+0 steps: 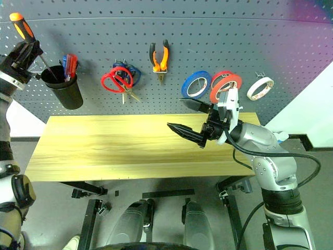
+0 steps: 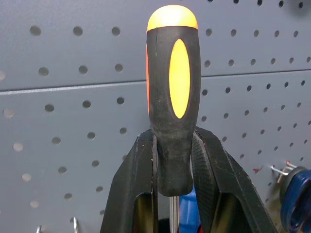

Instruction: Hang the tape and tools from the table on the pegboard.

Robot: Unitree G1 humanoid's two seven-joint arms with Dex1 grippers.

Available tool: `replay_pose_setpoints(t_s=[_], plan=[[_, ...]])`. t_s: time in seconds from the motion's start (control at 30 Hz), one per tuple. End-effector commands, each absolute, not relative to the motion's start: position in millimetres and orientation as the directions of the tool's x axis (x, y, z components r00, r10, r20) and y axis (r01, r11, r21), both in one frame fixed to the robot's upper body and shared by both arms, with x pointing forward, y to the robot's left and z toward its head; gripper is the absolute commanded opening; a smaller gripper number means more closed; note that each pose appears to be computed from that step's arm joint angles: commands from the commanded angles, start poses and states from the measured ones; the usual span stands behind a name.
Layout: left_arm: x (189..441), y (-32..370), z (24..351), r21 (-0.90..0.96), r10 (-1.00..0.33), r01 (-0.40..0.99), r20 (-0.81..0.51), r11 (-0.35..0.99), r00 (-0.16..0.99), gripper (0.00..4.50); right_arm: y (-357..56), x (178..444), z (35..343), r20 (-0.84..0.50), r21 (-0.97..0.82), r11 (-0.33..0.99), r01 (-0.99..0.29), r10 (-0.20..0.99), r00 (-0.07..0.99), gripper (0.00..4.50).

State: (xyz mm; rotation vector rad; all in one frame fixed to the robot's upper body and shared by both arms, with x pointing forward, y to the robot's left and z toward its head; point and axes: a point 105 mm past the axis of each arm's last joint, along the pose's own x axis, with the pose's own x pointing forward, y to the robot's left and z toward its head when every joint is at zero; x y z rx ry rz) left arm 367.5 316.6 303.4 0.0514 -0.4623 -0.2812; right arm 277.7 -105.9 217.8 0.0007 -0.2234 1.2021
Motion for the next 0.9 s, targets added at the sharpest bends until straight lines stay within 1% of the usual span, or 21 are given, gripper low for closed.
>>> replay_pose_setpoints(t_s=[0.03, 0.27, 0.4, 0.53, 0.67, 0.73, 0.8, 0.9], plan=[[358.4, 316.9, 318.4, 0.134, -0.290, 0.258, 0.480, 0.957, 0.828, 1.92, -107.0, 273.2, 228.4, 0.199, -0.161, 0.359, -0.919, 0.924, 0.326, 4.50], [357.8, 316.6, 315.2, 0.136, -0.298, 0.266, 0.474, 0.954, 0.828, 4.41, -107.5, 271.8, 231.3, 0.212, -0.166, 0.358, -0.919, 0.923, 0.321, 4.50], [351.5, 315.8, 323.9, 0.127, -0.306, 0.282, 0.512, 0.951, 0.803, 4.46, -108.2, 272.2, 231.1, 0.211, -0.167, 0.358, -0.919, 0.923, 0.321, 4.50], [337.7, 300.9, 341.7, 0.139, -0.367, 0.351, 0.545, 0.926, 0.754, 4.46, -109.1, 272.0, 231.1, 0.208, -0.170, 0.358, -0.918, 0.924, 0.322, 4.50], [315.2, 273.3, 348.2, 0.219, -0.498, 0.456, 0.528, 0.863, 0.688, 4.46, -109.1, 271.5, 231.5, 0.205, -0.171, 0.356, -0.919, 0.925, 0.321, 4.50], [309.0, 262.4, 337.4, 0.248, -0.550, 0.495, 0.470, 0.833, 0.690, 4.46, -108.2, 270.6, 229.0, 0.192, -0.176, 0.356, -0.918, 0.927, 0.323, 4.50], [304.1, 250.7, 316.2, 0.297, -0.606, 0.528, 0.374, 0.795, 0.702, 4.46, -107.8, 270.6, 223.2, 0.166, -0.188, 0.366, -0.911, 0.927, 0.338, 4.50], [302.2, 238.1, 288.7, 0.310, -0.641, 0.564, 0.275, 0.765, 0.717, 4.46, -109.3, 273.3, 216.7, 0.125, -0.209, 0.396, -0.894, 0.918, 0.377, 4.50]])
